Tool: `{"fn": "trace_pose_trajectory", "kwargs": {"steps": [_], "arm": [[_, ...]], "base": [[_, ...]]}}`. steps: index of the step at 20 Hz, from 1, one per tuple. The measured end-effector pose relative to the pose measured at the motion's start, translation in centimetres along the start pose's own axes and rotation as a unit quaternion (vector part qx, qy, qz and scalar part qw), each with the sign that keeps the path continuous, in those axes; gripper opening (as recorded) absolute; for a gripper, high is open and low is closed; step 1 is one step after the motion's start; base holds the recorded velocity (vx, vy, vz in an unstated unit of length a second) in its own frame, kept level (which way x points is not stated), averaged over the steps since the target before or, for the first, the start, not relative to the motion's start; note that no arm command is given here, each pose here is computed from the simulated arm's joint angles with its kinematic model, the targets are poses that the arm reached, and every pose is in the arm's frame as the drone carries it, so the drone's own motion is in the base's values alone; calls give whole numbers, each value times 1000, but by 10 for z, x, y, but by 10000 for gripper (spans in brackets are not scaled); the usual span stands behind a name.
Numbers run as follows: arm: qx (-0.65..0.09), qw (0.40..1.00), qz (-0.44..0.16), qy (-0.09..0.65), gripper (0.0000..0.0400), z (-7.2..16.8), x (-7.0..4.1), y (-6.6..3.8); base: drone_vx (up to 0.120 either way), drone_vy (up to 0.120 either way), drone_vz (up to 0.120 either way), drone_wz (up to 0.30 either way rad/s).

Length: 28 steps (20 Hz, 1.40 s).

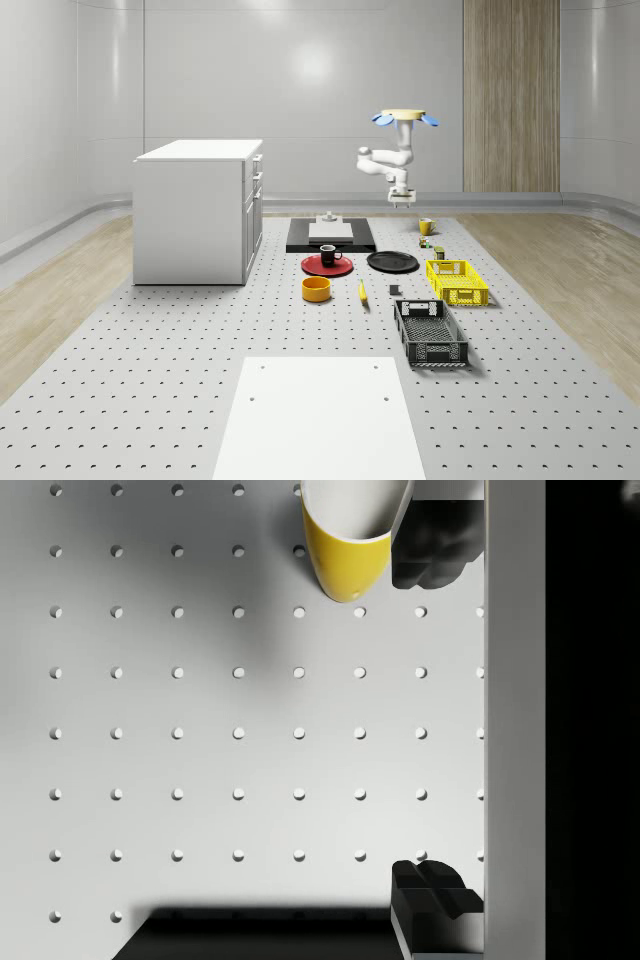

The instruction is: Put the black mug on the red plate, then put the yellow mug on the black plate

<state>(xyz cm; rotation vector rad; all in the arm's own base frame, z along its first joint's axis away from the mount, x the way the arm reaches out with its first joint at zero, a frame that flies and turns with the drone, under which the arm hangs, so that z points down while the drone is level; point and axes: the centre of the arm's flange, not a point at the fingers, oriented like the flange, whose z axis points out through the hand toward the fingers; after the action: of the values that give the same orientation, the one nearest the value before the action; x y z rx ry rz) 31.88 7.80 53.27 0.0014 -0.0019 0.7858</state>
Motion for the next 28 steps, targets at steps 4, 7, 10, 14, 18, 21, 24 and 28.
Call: {"fn": "trace_pose_trajectory", "kwargs": {"steps": [4, 7, 10, 14, 18, 21, 24, 28], "arm": [[0, 1000, 0, 0, 400, 0, 0, 0], [0, 1000, 0, 0, 400, 0, 0, 0], [0, 1000, 0, 0, 400, 0, 0, 0], [0, 1000, 0, 0, 400, 0, 0, 0], [0, 1000, 0, 0, 400, 0, 0, 0], [0, 1000, 0, 0, 400, 0, 0, 0], [0, 1000, 0, 0, 400, 3, 0, 0], [0, 1000, 0, 0, 400, 16, 0, 0]], "base": [[0, 120, -20, 0], [0, 120, -120, 0], [0, 120, -120, 0], [0, 120, -80, 0], [0, 120, 0, 0], [0, 107, 0, 0], [0, 0, 0, 0], [0, 0, 0, 0]]}}
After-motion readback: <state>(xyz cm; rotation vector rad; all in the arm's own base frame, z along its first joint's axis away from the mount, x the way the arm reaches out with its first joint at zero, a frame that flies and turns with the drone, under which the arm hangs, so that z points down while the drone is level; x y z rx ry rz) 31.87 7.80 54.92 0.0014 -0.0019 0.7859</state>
